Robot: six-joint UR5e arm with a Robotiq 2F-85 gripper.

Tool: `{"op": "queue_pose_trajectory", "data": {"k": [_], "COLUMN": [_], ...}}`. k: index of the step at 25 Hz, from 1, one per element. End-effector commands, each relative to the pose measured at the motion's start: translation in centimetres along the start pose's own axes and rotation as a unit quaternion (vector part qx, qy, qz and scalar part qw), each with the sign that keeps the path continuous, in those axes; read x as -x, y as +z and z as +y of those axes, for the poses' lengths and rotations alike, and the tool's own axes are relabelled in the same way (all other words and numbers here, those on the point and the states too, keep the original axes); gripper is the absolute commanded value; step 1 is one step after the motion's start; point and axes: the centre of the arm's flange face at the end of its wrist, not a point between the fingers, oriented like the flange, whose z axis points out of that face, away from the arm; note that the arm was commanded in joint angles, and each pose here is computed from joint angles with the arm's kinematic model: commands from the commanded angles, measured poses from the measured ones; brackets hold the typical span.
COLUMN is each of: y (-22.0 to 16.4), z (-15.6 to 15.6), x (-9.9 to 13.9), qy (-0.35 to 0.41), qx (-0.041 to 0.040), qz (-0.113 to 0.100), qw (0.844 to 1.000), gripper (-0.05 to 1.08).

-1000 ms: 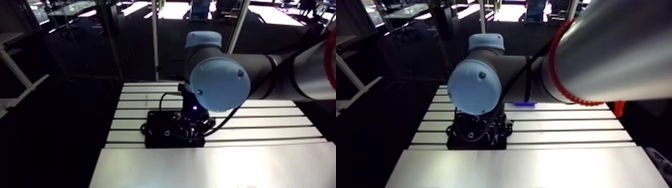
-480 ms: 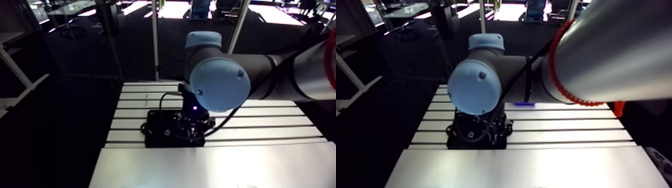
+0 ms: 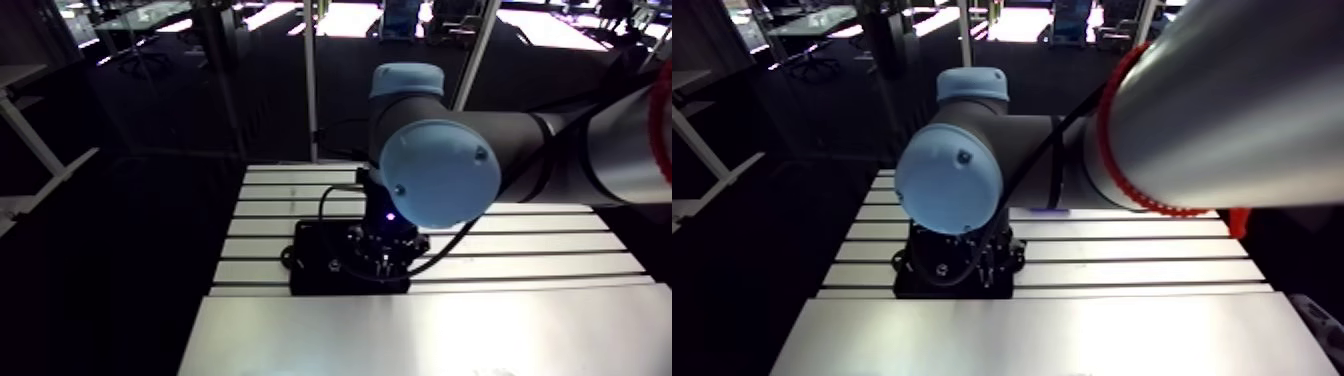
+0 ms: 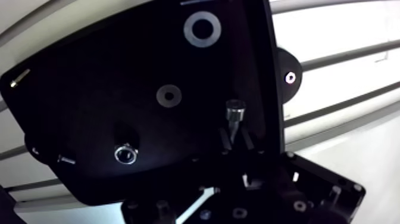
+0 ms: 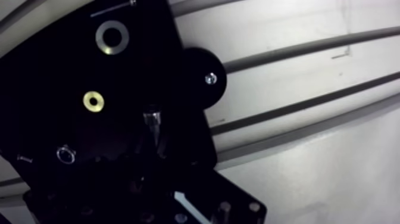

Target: Pick up the M10 bolt from the tray and put it into the blue bin.

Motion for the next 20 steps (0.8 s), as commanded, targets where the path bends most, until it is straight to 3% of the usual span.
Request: {"op": "queue_pose_trajectory", "data": {"k": [1,7,12,20], "y": [-0.2,-1.0,-2.6,-4.6], "z": [0.0,0.1,0.5,0.6], "x": [0.0,-0.1,-0.1,0.6], "qy": [-0.005,-0.005,-0.004,-0.014], "qx": [-0.001,-0.0026,0.0096,0.0091], "qz": [0.004,0.014,0.033,0.038], "qw": [1.0,1.0,0.999,0.999], "gripper": [0.9,0.93,0.95,1.02]}}
